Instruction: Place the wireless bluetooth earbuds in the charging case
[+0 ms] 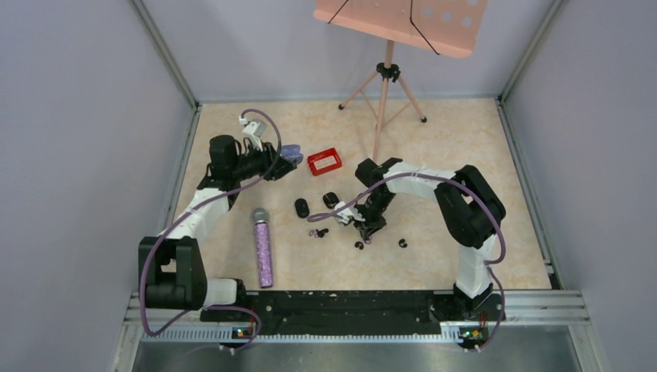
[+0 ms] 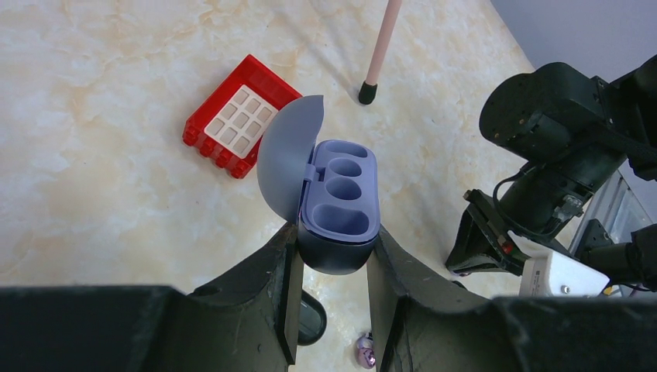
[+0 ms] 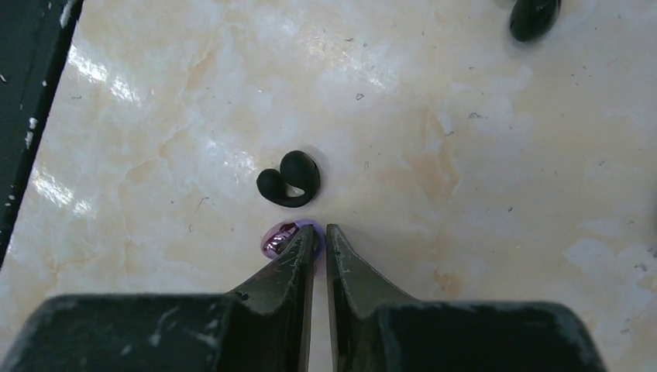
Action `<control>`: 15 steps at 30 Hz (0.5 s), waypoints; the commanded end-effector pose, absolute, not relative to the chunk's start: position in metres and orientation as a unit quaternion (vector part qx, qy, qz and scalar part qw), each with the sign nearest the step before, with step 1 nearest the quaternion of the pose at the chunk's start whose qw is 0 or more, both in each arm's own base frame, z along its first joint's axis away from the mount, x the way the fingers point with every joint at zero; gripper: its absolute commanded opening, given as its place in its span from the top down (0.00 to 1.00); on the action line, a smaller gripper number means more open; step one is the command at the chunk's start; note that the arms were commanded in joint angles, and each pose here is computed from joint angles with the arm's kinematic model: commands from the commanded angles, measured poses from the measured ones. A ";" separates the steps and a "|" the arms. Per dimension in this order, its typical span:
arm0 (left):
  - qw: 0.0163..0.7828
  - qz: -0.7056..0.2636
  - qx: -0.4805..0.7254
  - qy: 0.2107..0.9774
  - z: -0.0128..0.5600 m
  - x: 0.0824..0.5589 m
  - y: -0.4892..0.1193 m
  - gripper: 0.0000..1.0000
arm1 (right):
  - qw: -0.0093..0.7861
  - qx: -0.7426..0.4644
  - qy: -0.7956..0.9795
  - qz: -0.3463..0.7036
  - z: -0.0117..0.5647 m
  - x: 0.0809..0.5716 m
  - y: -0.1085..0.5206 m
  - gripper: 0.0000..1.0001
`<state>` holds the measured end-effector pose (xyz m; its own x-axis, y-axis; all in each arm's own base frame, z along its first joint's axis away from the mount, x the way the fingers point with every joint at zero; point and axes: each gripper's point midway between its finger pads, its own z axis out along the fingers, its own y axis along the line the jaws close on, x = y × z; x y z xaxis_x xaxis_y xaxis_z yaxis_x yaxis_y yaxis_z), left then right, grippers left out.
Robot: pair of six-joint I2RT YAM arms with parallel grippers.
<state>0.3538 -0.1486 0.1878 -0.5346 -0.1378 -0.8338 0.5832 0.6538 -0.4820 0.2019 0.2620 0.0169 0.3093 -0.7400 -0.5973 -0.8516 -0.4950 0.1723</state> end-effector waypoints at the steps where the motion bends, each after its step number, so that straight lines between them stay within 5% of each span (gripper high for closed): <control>1: 0.487 -0.394 0.161 0.763 0.211 0.362 -0.150 1.00 | 0.071 -0.843 0.463 0.266 -0.003 0.203 0.244 0.93; 7: 0.487 -0.401 0.156 0.760 0.212 0.366 -0.152 1.00 | 0.136 -0.817 0.506 0.241 0.016 0.231 0.263 1.00; 15: 0.495 -0.398 0.206 0.745 0.220 0.364 -0.177 1.00 | 0.399 -0.689 0.572 0.198 0.171 0.303 0.302 1.00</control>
<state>0.3553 -0.1583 0.1887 -0.5375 -0.1230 -0.8342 0.6045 0.6335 -0.4829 0.2545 0.2713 0.0555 0.2513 -0.7677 -0.5894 -0.9600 -0.2755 -0.0504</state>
